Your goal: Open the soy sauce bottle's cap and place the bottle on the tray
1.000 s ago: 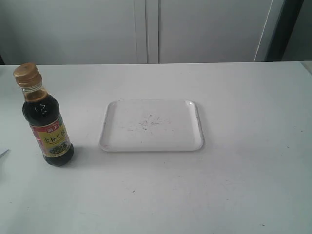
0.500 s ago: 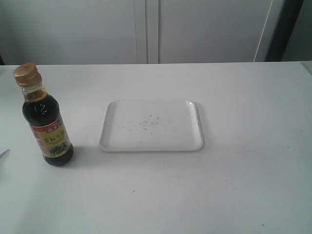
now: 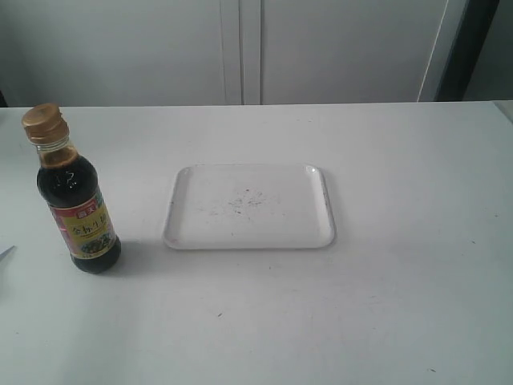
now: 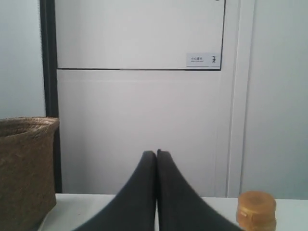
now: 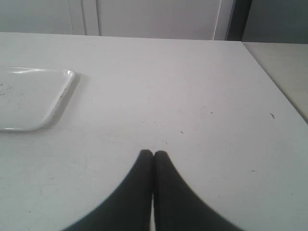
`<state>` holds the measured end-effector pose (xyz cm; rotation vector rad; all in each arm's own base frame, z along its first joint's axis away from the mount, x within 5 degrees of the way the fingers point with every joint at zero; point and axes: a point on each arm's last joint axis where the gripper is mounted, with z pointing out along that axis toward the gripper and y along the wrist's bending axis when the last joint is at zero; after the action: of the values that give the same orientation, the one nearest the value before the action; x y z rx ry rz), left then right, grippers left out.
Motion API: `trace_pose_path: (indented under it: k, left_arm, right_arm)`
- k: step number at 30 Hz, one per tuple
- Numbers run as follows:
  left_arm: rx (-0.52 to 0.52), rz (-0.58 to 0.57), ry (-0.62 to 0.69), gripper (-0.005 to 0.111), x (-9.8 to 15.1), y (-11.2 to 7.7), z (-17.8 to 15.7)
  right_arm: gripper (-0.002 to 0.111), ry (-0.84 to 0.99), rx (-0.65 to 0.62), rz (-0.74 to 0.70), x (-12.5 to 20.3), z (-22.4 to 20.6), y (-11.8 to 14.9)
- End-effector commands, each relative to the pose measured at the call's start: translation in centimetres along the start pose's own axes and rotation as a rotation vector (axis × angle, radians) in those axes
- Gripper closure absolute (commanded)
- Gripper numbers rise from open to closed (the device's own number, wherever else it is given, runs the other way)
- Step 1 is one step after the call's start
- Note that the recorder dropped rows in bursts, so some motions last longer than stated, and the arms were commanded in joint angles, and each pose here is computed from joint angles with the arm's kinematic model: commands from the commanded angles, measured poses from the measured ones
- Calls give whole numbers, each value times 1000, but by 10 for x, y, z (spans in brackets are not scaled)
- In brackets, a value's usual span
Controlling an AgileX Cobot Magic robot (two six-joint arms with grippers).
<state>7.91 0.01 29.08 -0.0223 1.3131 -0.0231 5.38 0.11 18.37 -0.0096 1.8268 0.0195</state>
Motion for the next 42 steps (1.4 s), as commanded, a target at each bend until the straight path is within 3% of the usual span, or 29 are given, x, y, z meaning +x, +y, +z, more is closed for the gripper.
trace_pose_path:
  k: [1,14,18,21,23,29,34,37,42]
  left_arm:
    - [92,19,-19,107,-14,-8,24]
    - [376,17,56,106,-14,-31,101]
    - [464,-9,93,81,-9,-38,116]
    - [549,-45,81,46,-9,-45,125]
    - [596,-67,51,29,-10,-48,128]
    - [620,-66,95,26,-2,-49,146]
    - [658,-132,119,25,6,-51,161]
    - [691,-120,159,18,12,-53,170]
    - [653,-148,228,10,24,-50,187]
  right_arm:
    - [108,-7,6,1,1,0,0]
    - [108,-7,6,1,1,0,0]
    - [108,-7,6,1,1,0,0]
    - [108,-7,6,1,1,0,0]
    - [108,-7,6,1,1,0,0]
    - [108,-7,6,1,1,0,0]
    - [108,-7,6,1,1,0,0]
    - [108,-8,6,13,1,0,0]
    - [108,-8,6,23,1,0,0]
